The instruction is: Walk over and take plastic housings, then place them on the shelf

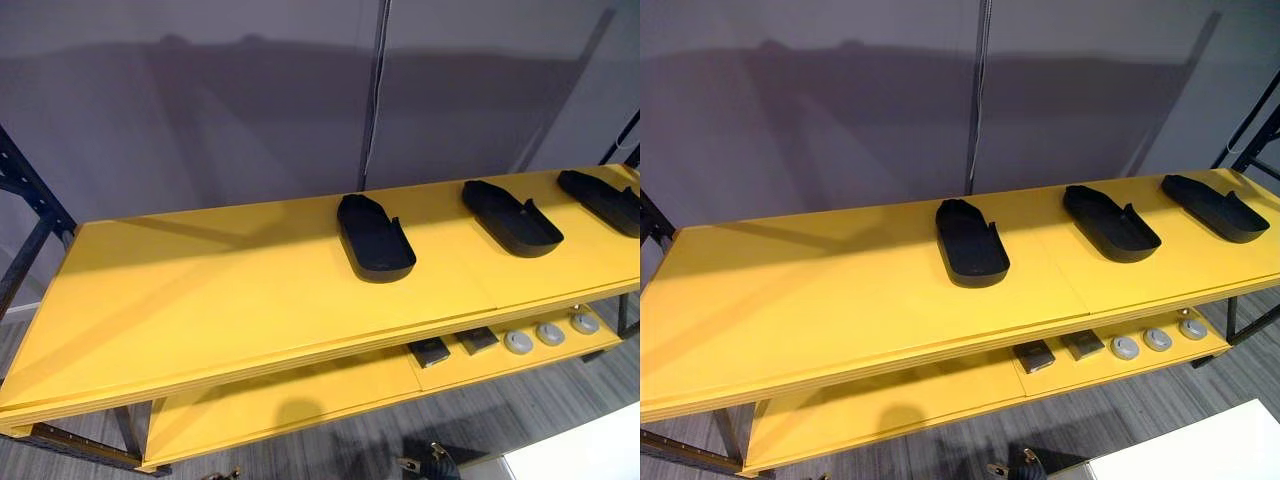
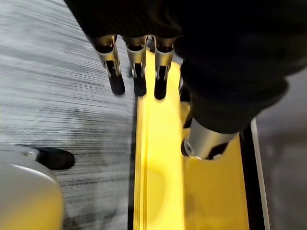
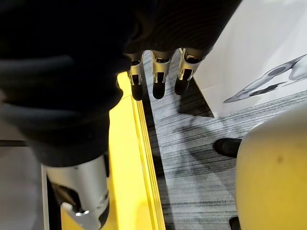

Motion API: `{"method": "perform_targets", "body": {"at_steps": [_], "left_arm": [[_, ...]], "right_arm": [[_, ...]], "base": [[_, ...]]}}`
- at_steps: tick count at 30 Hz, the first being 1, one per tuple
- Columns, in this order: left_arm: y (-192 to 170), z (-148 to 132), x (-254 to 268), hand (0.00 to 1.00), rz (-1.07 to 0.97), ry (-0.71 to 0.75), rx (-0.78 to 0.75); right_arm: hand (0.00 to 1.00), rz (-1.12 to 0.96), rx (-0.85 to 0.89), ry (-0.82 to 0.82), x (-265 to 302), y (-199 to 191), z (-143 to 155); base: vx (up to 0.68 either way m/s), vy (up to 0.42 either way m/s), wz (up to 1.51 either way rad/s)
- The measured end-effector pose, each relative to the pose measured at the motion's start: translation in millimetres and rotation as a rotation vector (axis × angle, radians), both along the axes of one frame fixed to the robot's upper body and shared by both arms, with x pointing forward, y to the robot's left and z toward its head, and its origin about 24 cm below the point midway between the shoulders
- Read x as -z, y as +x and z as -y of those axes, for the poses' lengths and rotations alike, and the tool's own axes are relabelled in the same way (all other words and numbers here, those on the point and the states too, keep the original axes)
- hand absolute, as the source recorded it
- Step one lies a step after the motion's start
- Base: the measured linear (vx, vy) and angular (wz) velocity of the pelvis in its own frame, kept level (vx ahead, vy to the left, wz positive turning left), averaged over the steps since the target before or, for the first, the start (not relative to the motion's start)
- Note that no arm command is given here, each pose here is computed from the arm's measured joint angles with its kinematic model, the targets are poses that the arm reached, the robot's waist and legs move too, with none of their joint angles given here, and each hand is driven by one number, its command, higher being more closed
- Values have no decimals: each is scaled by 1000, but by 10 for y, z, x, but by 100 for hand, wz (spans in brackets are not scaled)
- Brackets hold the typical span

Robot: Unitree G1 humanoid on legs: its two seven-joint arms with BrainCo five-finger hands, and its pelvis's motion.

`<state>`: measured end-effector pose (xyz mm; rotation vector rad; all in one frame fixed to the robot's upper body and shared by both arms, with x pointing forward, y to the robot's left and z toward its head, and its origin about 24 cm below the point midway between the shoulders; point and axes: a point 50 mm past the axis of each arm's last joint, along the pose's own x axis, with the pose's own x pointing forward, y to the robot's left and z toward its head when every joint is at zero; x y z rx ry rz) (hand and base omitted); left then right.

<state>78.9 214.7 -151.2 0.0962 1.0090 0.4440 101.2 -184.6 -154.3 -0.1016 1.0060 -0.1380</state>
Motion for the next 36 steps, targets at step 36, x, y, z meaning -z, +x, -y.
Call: {"method": "perform_targets", "body": {"at_steps": [36], "left_arm": [[1025,276,-338,0,249,40,322]], "right_arm": [[0,226,-15,-103,-321,605,158]], "base": [[-34,24,-38]]}}
